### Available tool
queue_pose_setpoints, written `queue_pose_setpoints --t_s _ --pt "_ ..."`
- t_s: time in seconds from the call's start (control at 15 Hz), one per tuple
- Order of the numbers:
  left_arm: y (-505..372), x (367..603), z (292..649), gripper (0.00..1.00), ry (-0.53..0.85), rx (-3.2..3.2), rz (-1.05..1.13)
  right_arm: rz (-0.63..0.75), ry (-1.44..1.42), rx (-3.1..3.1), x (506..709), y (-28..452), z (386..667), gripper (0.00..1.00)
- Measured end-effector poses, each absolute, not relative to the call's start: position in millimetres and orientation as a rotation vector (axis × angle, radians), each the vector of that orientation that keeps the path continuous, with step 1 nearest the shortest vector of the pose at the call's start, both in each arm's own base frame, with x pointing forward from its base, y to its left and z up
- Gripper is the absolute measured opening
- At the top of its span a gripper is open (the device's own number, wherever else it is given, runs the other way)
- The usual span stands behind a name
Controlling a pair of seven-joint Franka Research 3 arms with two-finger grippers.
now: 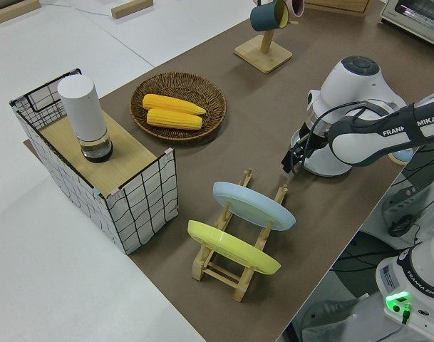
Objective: Pick gray plate from table and place it on lower plate rack with left arm
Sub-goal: 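Move the left gripper down to the rim of the gray plate, then close the left gripper on the gray plate rim and lift it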
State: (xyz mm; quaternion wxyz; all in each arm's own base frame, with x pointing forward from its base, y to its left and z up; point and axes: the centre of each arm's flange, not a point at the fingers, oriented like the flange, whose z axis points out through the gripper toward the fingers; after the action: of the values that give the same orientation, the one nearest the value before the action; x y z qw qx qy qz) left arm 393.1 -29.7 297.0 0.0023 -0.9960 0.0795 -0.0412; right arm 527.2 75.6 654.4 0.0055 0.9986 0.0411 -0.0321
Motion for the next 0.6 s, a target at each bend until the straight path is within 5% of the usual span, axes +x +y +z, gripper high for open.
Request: queue_pose_setpoints --t_s 0.13,0.6 --pt "-30.2 392.7 294.5 0.84 0.251 -3.125 -0.119 -0.101 0.129 3.126 527.2 75.7 654.4 0.99" --pt "-33.2 393.7 298.4 0.09 0.263 -3.123 -0.136 -0.101 0.129 3.126 527.2 75.7 654.4 0.99"
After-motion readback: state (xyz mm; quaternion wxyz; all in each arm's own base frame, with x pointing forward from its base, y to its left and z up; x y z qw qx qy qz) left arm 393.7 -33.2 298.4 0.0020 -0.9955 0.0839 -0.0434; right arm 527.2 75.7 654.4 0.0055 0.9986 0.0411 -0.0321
